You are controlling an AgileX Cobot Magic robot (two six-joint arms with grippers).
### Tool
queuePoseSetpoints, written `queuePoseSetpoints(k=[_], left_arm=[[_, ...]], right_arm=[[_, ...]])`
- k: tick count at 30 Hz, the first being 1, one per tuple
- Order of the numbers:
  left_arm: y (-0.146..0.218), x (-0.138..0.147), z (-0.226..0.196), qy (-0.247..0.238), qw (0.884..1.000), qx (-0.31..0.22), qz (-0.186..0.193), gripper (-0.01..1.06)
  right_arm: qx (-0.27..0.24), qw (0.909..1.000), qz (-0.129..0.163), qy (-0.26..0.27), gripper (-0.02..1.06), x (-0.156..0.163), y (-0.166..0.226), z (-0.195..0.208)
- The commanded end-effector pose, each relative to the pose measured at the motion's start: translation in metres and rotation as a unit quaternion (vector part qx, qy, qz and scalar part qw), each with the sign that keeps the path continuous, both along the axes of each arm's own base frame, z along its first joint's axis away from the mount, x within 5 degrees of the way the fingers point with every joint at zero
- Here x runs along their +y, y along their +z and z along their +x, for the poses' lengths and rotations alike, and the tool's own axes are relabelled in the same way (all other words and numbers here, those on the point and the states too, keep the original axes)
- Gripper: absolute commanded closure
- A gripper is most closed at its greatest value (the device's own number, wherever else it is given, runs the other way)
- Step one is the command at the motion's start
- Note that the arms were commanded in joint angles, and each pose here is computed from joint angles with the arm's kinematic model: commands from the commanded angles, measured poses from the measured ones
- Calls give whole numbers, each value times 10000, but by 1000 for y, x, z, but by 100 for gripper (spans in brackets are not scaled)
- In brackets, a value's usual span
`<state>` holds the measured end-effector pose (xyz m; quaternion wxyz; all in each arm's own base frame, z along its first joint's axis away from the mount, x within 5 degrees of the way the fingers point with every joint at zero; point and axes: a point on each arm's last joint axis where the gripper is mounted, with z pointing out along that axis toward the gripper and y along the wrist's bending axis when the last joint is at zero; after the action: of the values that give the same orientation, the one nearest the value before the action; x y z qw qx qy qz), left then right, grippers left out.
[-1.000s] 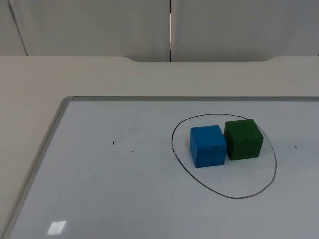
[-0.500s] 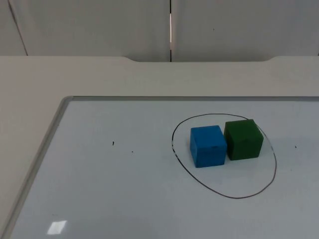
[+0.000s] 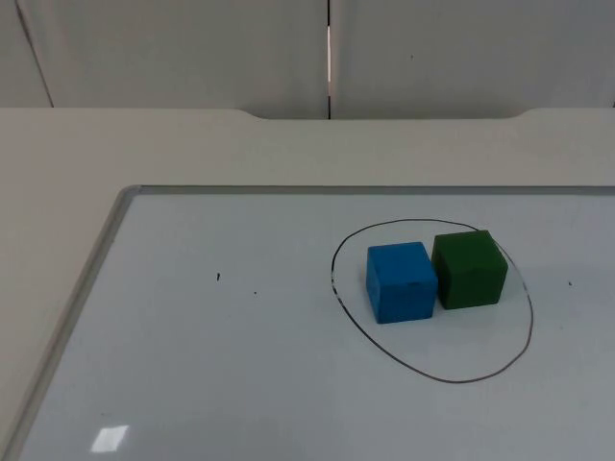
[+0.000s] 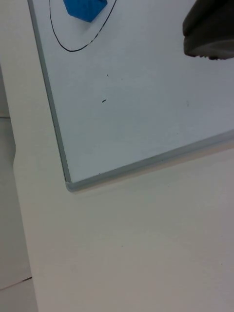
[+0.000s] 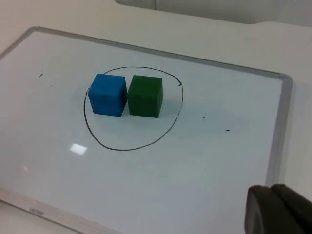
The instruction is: Push the two cubes into the marked area.
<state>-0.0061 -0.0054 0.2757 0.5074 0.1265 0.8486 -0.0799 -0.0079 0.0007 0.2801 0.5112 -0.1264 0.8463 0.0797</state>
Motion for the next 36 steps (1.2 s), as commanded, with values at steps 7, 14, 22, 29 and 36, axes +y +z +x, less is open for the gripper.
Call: queuePoseSetpoints(k=[7,14,22,29,36], left_arm=[[-1,0,0,21,10000,4,-24,105],[-1,0,0,21,10000,4,-24,105],[-1,0,0,21,10000,4,-24,105],[-1,0,0,21,10000,4,-24,105],[-1,0,0,21,10000,4,-24,105]], right_arm=[[-27,10000,0,-36,104,0,0,0],[-29,10000,-8,-31,104,0,0,0],[-29,10000,-8,-31,48,0,0,0],[-29,10000,-8,-31,25,0,0,0],[-29,10000,-8,-31,25,0,0,0]])
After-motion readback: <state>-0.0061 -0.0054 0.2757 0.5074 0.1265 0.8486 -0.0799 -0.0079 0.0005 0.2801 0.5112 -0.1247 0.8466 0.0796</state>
